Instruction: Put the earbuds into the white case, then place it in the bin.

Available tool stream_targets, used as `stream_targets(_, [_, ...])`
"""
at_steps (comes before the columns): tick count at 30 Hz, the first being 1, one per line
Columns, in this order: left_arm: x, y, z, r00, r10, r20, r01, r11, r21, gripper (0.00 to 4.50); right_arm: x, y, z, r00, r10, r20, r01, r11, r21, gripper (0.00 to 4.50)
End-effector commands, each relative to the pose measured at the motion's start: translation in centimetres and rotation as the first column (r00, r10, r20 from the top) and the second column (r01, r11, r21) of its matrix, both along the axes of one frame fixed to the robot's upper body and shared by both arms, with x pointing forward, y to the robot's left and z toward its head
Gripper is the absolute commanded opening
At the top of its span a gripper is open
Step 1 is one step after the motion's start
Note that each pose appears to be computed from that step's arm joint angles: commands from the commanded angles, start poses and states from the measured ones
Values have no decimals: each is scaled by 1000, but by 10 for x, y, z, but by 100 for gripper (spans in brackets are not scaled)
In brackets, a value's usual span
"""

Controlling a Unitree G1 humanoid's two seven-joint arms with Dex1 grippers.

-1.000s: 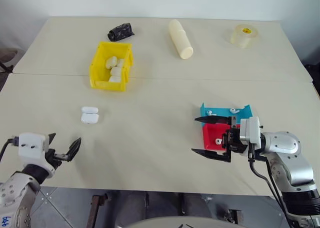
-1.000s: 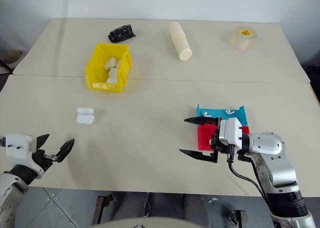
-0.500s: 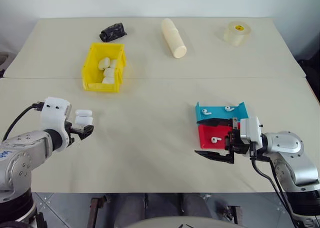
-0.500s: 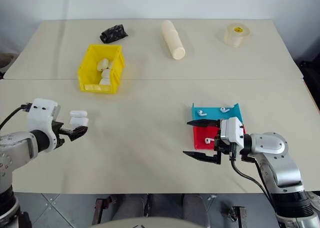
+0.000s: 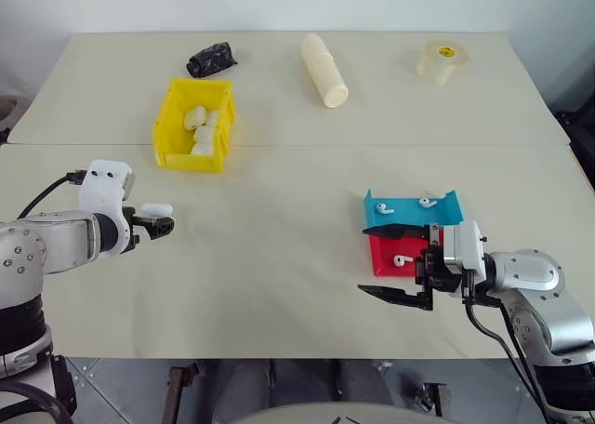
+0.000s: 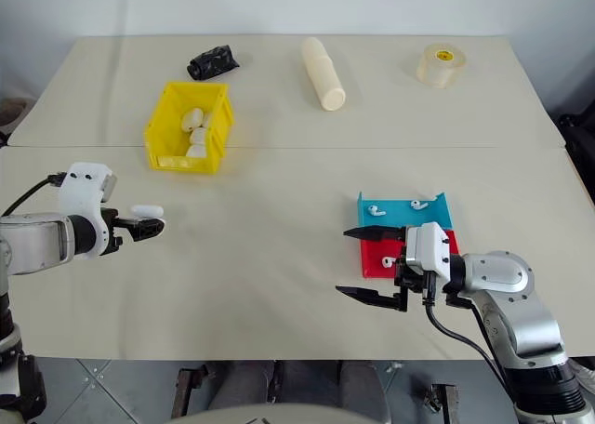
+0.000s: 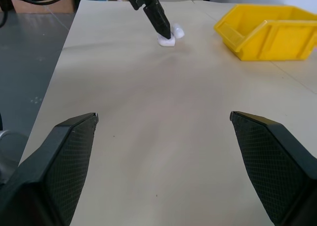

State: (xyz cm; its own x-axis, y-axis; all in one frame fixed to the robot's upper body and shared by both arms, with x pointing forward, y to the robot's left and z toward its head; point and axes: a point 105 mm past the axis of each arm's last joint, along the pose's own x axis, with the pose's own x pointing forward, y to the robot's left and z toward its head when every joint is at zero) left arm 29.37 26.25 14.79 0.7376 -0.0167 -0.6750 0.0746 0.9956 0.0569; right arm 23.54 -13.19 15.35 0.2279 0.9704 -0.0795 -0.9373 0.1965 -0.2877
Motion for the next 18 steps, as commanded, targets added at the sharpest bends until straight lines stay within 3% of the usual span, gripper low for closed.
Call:
stream_targets(1, [2, 3, 5, 999, 32, 9, -32, 999, 14, 446, -7, 8, 8, 999, 29, 34, -29, 999, 23, 450])
stream_targets(18, [7, -13, -13, 996, 81, -37, -82, 997, -12, 446, -9, 17, 7, 999, 9, 44, -11, 998, 59, 450])
